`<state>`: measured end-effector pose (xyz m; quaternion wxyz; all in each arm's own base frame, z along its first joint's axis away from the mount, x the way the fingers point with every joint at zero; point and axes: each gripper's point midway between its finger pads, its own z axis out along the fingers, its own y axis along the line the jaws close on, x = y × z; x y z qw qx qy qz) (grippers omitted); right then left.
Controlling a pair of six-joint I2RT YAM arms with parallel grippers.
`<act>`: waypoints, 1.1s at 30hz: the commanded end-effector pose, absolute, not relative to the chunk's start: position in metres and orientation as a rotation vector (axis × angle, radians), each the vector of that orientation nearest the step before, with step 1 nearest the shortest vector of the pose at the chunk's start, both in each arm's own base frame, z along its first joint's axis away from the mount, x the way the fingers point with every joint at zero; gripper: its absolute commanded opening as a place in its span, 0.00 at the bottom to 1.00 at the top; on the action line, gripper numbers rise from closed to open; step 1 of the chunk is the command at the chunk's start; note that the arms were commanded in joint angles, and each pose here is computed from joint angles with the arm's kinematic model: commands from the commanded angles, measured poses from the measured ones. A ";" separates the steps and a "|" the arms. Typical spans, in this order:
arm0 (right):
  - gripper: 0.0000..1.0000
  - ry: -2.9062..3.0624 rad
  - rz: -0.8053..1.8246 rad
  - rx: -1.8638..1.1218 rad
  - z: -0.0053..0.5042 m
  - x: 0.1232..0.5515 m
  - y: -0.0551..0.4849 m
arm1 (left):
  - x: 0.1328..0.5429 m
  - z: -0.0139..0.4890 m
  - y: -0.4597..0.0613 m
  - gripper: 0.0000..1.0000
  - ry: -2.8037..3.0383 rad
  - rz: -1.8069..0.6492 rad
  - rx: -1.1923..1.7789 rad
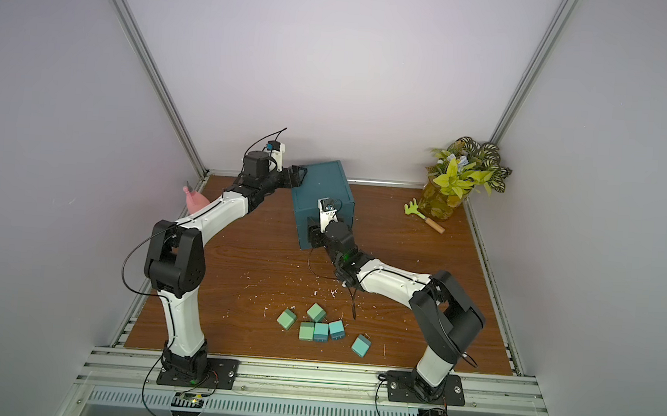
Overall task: Place the plugs into the drawer by color
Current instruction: Close the drawer in the storage box, then open the drawer in the storage box.
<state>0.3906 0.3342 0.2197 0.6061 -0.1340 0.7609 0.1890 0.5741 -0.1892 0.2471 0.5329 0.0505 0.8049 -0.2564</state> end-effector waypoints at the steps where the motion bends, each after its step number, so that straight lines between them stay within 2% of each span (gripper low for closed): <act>1: 0.69 1.651 0.512 -0.306 0.259 0.394 0.345 | 0.569 0.259 -0.186 0.85 1.907 -0.602 0.125; 7: 0.69 1.650 0.539 -0.316 0.264 0.393 0.345 | 0.567 0.269 -0.182 0.85 1.900 -0.584 0.126; 12: 0.70 1.625 0.652 -0.258 0.271 0.365 0.323 | 0.555 0.295 -0.171 0.86 1.901 -0.525 0.114; 15: 0.70 1.625 0.766 -0.175 0.263 0.345 0.305 | 0.545 0.306 -0.159 0.87 1.905 -0.475 0.082; 19: 0.70 1.643 0.929 -0.035 0.238 0.330 0.285 | 0.528 0.309 -0.161 0.87 1.897 -0.530 0.065; 27: 0.67 1.631 1.186 0.101 0.214 0.340 0.281 | 0.506 0.291 -0.205 0.86 1.945 -0.636 0.165; 33: 0.64 1.626 1.258 0.151 0.208 0.353 0.282 | 0.501 0.268 -0.201 0.85 1.997 -0.600 0.159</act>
